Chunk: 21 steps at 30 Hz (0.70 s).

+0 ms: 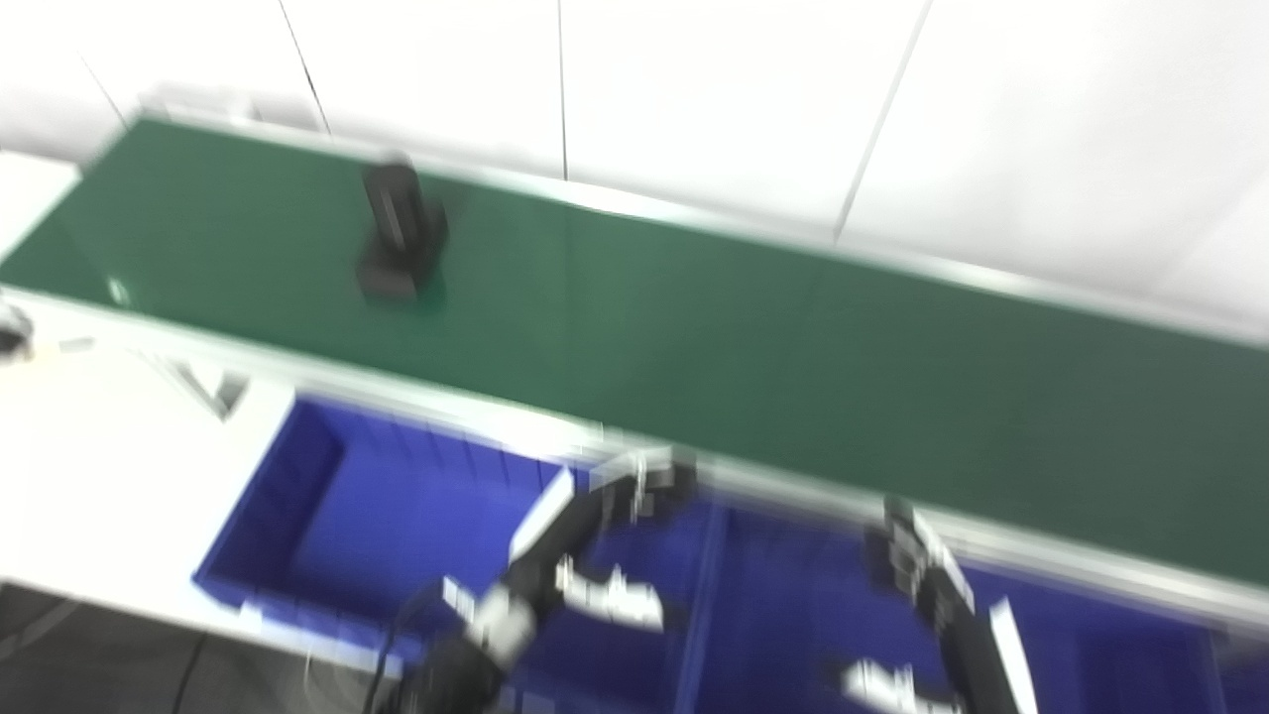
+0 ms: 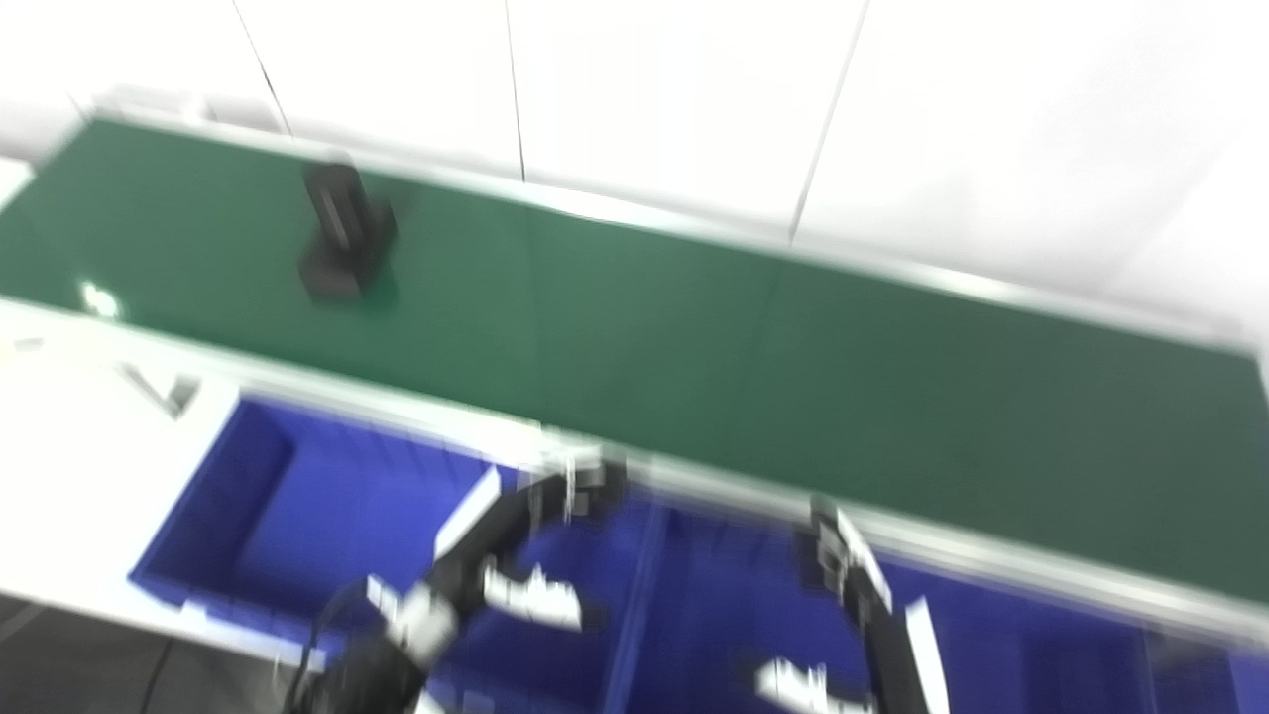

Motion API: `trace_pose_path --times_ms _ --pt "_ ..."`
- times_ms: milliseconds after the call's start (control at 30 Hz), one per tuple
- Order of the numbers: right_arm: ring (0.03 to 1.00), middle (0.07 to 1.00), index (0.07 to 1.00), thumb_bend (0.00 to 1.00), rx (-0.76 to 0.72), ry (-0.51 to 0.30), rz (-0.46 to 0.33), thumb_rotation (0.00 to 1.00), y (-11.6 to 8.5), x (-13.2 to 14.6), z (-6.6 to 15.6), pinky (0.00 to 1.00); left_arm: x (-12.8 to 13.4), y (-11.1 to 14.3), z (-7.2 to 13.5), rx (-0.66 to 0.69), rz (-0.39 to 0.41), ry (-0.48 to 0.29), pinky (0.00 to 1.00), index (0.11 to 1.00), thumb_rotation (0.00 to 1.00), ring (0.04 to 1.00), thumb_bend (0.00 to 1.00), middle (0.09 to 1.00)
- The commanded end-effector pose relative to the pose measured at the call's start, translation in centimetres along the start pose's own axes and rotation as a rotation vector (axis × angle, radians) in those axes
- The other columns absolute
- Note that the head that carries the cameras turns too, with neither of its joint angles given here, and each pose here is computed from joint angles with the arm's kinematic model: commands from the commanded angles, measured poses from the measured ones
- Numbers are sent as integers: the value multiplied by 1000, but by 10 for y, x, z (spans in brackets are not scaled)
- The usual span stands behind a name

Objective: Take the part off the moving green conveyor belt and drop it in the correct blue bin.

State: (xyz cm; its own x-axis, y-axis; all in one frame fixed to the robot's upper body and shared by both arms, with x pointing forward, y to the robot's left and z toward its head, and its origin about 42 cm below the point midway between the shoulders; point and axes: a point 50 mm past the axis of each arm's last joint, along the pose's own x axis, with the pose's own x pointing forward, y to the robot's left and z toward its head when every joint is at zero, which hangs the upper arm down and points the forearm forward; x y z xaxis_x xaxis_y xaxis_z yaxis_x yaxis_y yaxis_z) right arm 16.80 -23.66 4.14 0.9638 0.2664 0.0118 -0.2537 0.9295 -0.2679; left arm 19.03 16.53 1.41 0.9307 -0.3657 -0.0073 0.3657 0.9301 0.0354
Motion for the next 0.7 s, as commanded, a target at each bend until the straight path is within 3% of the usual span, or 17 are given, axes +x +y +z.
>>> trace_pose_path --times_ms 0,667 --pt "794 834 906 761 -7 -68 -6 289 -4 1 6 717 6 2 7 12 3 -59 698 804 184 751 828 774" --pt "771 815 889 818 -1 -35 0 270 -3 5 -6 679 10 2 -8 50 9 -4 653 772 173 716 869 761"
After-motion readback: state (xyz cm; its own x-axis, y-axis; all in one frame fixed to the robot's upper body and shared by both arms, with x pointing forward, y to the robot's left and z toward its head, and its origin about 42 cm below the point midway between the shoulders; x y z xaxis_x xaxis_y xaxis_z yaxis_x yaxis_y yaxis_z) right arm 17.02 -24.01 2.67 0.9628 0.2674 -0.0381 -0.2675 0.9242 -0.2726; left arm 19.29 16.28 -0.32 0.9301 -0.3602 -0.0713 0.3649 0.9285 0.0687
